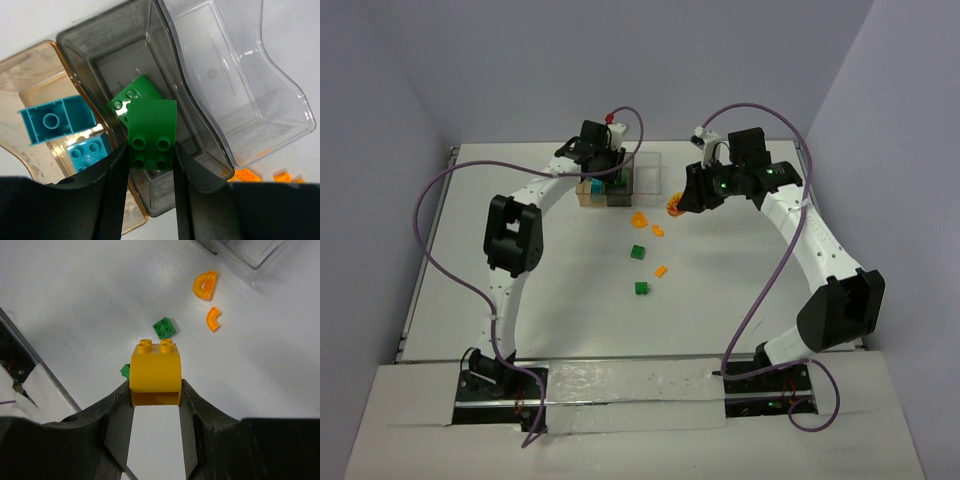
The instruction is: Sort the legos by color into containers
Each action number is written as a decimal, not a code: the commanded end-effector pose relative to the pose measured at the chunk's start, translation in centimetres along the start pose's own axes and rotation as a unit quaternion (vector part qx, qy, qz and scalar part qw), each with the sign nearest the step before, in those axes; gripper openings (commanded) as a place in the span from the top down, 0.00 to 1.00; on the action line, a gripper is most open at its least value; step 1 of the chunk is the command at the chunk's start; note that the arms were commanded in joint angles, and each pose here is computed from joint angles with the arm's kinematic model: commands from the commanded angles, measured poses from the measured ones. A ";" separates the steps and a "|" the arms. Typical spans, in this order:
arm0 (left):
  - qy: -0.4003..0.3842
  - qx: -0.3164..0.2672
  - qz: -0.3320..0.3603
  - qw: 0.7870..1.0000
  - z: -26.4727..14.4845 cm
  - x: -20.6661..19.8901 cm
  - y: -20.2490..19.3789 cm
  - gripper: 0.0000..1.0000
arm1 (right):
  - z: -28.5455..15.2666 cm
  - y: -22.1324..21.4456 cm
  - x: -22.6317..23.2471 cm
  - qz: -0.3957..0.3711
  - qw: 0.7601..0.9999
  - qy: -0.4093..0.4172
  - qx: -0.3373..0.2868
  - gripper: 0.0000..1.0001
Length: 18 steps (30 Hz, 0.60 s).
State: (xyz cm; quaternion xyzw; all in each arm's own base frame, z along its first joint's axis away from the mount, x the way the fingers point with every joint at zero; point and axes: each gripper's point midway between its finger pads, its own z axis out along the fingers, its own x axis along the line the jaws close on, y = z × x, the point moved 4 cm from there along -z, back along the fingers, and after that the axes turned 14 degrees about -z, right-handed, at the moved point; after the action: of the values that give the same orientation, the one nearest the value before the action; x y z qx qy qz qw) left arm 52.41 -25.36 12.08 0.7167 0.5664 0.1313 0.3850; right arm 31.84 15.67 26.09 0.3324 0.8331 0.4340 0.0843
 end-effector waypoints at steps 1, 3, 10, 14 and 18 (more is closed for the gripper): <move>-0.023 -0.028 -0.004 0.999 -3.6 -1.8 2.5 0.81 | -0.2 1.3 0.0 -0.008 1.000 0.001 -0.023 1.00; -0.026 -0.022 -0.007 0.999 -3.6 -1.9 2.3 0.78 | -0.3 1.4 0.0 -0.008 1.000 0.001 -0.024 1.00; -0.039 -0.033 -0.004 0.999 -4.9 -2.5 2.9 0.51 | -0.3 1.5 -0.3 -0.008 1.000 -0.007 -0.025 1.00; -0.043 -0.053 0.004 0.998 -6.1 -3.0 5.0 0.28 | -0.2 1.6 -0.9 -0.004 0.999 -0.028 -0.024 1.00; -0.044 -0.081 0.010 0.996 -7.8 -3.6 7.4 0.14 | -0.3 2.2 -1.5 -0.002 0.998 -0.049 -0.029 1.00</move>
State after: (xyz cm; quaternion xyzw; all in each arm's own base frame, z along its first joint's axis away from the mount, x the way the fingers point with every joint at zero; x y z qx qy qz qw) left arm 51.36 -25.70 15.92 0.7117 0.5603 0.1204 0.4063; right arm 32.22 15.48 25.92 0.3481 0.8296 0.4271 0.0911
